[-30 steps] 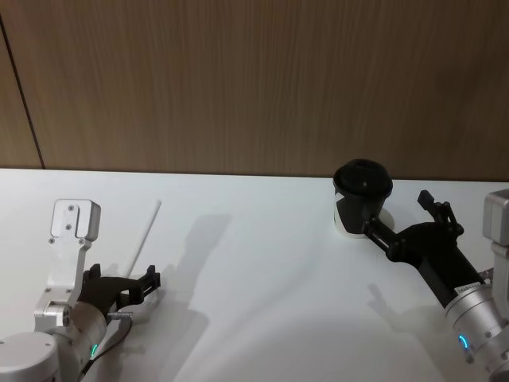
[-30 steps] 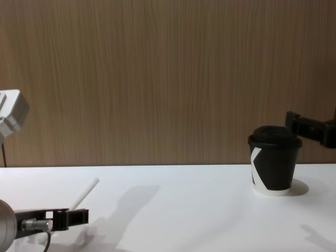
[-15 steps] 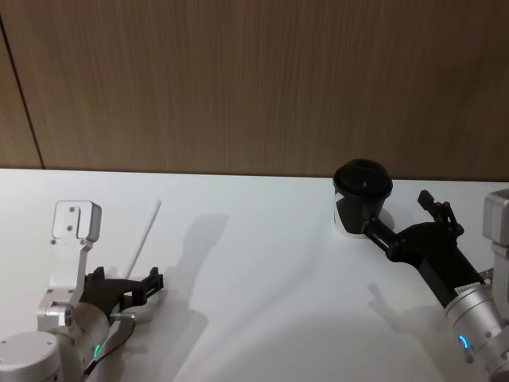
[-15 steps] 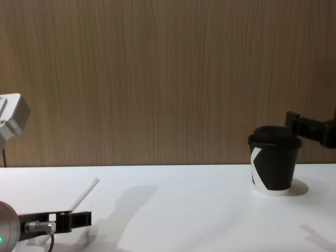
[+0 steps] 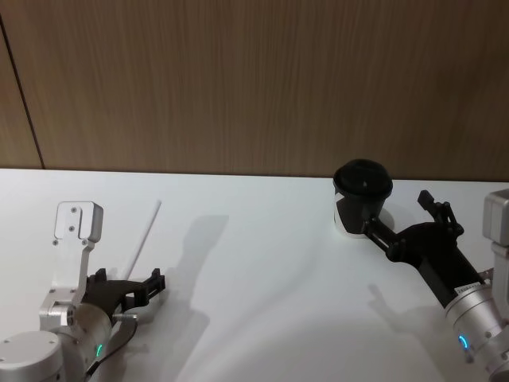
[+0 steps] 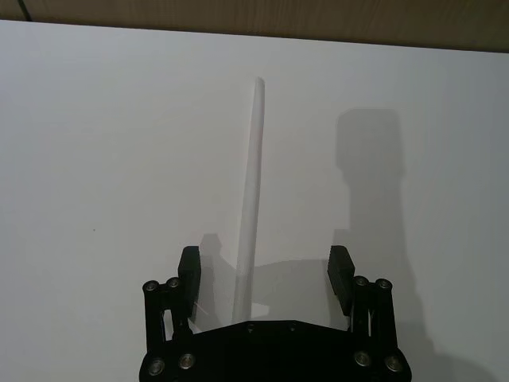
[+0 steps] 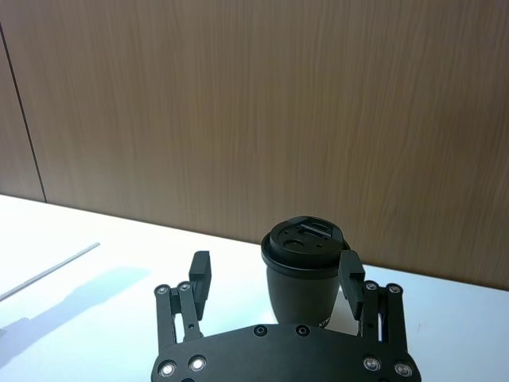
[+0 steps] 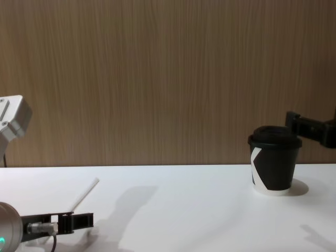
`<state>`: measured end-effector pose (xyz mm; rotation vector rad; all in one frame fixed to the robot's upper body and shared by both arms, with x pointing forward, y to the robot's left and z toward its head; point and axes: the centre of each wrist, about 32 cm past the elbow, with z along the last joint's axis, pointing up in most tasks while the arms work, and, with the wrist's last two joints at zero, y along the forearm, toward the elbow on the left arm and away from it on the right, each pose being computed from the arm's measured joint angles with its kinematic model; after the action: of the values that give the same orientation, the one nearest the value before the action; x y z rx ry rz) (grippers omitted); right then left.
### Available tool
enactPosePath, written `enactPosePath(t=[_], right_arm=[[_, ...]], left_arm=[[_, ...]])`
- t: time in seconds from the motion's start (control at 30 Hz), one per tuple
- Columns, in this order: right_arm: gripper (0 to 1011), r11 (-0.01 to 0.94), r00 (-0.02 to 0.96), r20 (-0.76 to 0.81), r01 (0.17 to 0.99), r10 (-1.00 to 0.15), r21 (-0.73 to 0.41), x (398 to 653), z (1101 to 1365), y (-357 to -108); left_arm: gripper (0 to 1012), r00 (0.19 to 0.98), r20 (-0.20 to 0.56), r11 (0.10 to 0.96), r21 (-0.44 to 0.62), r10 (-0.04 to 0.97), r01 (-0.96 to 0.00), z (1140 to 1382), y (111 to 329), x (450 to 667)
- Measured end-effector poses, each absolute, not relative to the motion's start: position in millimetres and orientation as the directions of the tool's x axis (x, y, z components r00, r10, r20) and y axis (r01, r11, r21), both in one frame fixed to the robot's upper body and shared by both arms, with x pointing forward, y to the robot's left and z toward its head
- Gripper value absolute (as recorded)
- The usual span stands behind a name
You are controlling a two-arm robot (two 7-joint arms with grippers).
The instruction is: Pick up the straw with one hand, pass it to the other hand, and insert it into the cup.
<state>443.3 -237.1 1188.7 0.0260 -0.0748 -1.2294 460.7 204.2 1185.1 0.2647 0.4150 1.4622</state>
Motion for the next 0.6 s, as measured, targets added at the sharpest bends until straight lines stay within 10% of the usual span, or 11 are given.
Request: enactPosePath(t=[0.6], right_arm=[[1001, 0.335, 0.333, 0.043, 0.940, -0.942, 0.060, 443.3, 1188.7, -237.1]], left_arm=[[915, 0.032, -0.124, 0.082, 0.424, 0.992, -0.902, 1184.2, 202.4, 458.6]])
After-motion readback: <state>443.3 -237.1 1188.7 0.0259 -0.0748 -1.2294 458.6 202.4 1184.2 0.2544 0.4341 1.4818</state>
